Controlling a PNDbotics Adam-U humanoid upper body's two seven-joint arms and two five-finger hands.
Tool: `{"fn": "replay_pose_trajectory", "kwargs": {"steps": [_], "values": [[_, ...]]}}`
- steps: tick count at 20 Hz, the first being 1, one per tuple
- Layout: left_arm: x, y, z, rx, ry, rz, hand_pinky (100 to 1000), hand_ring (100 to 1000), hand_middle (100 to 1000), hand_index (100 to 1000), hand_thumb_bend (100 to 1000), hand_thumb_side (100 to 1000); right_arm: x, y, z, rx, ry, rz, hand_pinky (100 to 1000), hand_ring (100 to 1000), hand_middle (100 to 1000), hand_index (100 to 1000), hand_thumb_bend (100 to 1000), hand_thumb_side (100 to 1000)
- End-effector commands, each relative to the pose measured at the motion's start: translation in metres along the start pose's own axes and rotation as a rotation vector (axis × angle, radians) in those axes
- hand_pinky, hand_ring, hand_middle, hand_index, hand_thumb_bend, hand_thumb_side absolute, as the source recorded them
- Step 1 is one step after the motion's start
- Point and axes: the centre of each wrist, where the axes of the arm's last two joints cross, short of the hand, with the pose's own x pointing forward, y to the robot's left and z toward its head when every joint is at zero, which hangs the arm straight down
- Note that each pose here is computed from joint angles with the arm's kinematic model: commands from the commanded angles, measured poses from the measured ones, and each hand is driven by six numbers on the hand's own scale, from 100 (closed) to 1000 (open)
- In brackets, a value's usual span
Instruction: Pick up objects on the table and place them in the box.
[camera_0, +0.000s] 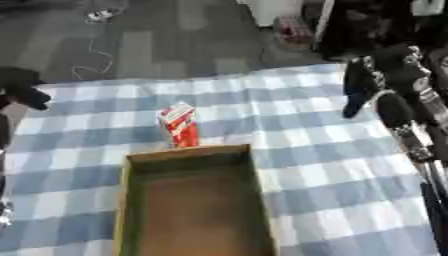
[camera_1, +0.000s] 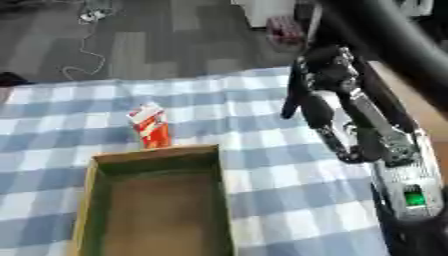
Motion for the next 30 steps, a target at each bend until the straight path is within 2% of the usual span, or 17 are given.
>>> {"fn": "replay_pose_trajectory", "kwargs": {"steps": [1,9,13,21,30], "values": [[0.003,0.004,-0.007,-0.018,-0.036,-0.013,428,534,649,766,137,1000,0.002,-0.008,-0.002,0.011,-0.012,0.025,334,314,351,447,100,1000],[0.003,0.005,-0.007,-0.019,-0.034,-0.015,428,534,650,767,136,1000,0.002,-0.008,-0.002,0.012,-0.011,0.025,334,314,351,448,100,1000],[0.003,0.007,-0.009,-0.034,0.004,-0.061,418,525,656,793,139,1000,0.002,-0.008,0.0,0.029,0.004,0.026,341,318,357,466,100,1000],[0.005,0.016,-0.035,-0.133,0.092,-0.243,421,531,675,829,142,1000,0.002,-0.008,0.003,0.057,0.024,0.027,345,322,363,474,100,1000],[0.012,0.018,-0.065,-0.157,0.137,-0.299,413,527,675,829,139,989,0.002,-0.007,0.003,0.071,0.025,0.019,346,324,365,478,100,1000]]}}
